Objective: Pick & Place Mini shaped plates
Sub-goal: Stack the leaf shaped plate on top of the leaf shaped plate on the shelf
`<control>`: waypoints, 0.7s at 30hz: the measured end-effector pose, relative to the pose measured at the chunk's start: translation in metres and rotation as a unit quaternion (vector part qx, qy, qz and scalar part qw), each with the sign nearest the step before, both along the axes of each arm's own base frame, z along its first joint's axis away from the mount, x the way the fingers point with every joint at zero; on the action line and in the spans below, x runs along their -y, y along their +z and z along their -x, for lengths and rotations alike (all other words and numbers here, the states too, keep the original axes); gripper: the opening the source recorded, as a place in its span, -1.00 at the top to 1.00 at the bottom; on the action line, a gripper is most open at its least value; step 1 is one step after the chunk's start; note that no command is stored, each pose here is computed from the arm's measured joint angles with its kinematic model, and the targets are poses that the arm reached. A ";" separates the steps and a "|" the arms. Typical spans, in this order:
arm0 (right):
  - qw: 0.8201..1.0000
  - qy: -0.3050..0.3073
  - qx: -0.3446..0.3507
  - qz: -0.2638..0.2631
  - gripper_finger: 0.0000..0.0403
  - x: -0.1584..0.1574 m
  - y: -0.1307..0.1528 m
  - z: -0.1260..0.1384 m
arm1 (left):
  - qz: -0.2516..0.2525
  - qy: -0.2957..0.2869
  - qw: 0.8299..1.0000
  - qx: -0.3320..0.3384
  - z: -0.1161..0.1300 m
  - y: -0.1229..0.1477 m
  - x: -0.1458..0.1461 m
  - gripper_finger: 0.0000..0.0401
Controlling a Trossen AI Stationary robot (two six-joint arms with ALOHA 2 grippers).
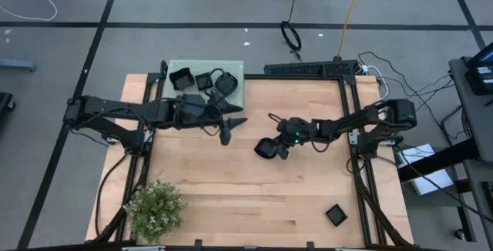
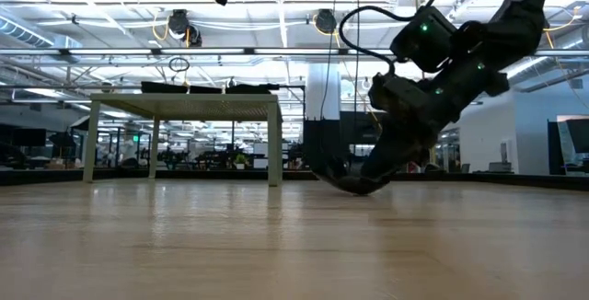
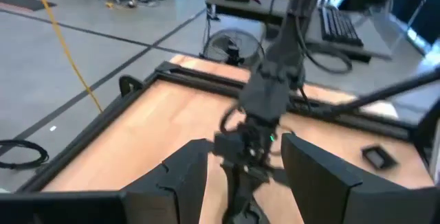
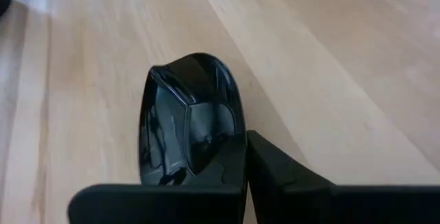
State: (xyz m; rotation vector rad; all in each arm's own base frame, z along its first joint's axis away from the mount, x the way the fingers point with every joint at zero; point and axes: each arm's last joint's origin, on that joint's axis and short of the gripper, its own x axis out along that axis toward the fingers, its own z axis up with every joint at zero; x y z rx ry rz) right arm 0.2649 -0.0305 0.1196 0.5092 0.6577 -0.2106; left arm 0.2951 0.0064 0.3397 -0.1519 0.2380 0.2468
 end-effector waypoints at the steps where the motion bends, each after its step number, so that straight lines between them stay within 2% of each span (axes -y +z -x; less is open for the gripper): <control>1: 1.000 -0.001 0.002 0.001 0.98 0.000 -0.001 -0.001 | -0.001 -0.004 1.000 -0.008 0.000 -0.001 0.002 0.05; 6: 1.000 0.005 -0.001 -0.005 0.86 0.000 -0.004 -0.002 | -0.003 -0.019 0.997 -0.078 0.000 -0.017 0.010 0.05; 11: 1.000 0.001 0.006 -0.015 0.59 0.000 -0.001 -0.002 | -0.014 -0.045 0.989 -0.142 -0.007 -0.037 0.016 0.05; 17: 0.999 0.028 0.026 -0.035 0.26 -0.002 0.016 0.003 | -0.090 -0.146 0.966 -0.194 -0.031 -0.070 0.026 0.05; 21: 0.999 0.033 0.014 -0.030 0.17 -0.003 0.031 0.015 | -0.145 -0.200 0.942 -0.226 -0.049 -0.100 0.033 0.05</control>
